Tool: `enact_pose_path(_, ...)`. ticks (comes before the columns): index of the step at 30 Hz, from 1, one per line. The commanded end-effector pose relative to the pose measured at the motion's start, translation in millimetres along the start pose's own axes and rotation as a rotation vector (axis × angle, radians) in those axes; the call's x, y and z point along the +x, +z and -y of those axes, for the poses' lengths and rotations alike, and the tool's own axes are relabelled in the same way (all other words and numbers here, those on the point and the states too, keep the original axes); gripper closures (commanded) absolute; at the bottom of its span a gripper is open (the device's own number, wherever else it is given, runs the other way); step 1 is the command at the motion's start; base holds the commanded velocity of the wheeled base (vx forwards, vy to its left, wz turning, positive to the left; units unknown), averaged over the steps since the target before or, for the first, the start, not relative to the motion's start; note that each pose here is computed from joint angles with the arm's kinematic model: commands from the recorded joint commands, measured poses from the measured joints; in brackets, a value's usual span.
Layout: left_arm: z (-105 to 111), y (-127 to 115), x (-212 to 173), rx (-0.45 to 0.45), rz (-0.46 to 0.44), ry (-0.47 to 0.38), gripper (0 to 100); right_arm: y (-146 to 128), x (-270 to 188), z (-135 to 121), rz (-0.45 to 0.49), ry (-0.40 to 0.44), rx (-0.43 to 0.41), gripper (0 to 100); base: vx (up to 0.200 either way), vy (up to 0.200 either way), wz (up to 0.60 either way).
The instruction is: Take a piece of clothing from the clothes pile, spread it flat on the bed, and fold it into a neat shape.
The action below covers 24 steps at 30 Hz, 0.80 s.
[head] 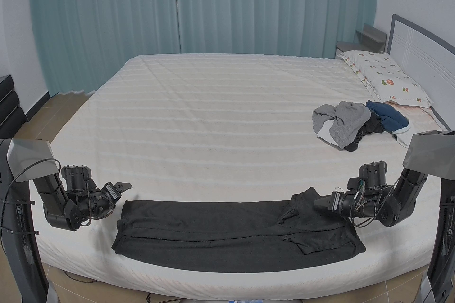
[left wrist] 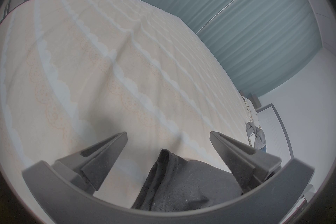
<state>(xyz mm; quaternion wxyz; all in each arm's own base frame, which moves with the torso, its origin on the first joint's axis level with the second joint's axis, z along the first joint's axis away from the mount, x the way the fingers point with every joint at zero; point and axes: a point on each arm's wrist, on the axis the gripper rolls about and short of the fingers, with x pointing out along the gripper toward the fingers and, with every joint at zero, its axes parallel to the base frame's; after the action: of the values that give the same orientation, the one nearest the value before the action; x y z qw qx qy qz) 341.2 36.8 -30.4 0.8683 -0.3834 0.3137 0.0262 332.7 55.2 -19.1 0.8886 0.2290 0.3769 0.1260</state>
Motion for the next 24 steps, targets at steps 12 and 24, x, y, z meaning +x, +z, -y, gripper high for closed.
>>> enact_pose_path(12, 0, 0, 0, 0.001, 0.000, 0.001, 0, -9, -27, 7, -0.014, -0.037, -0.009, 100, 0.000, 0.000, 0.00)
enact_pose_path(24, -1, -1, 0, 0.002, -0.001, 0.002, 0, -15, -47, 14, -0.019, -0.063, 0.017, 100, 0.000, 0.000, 0.00)
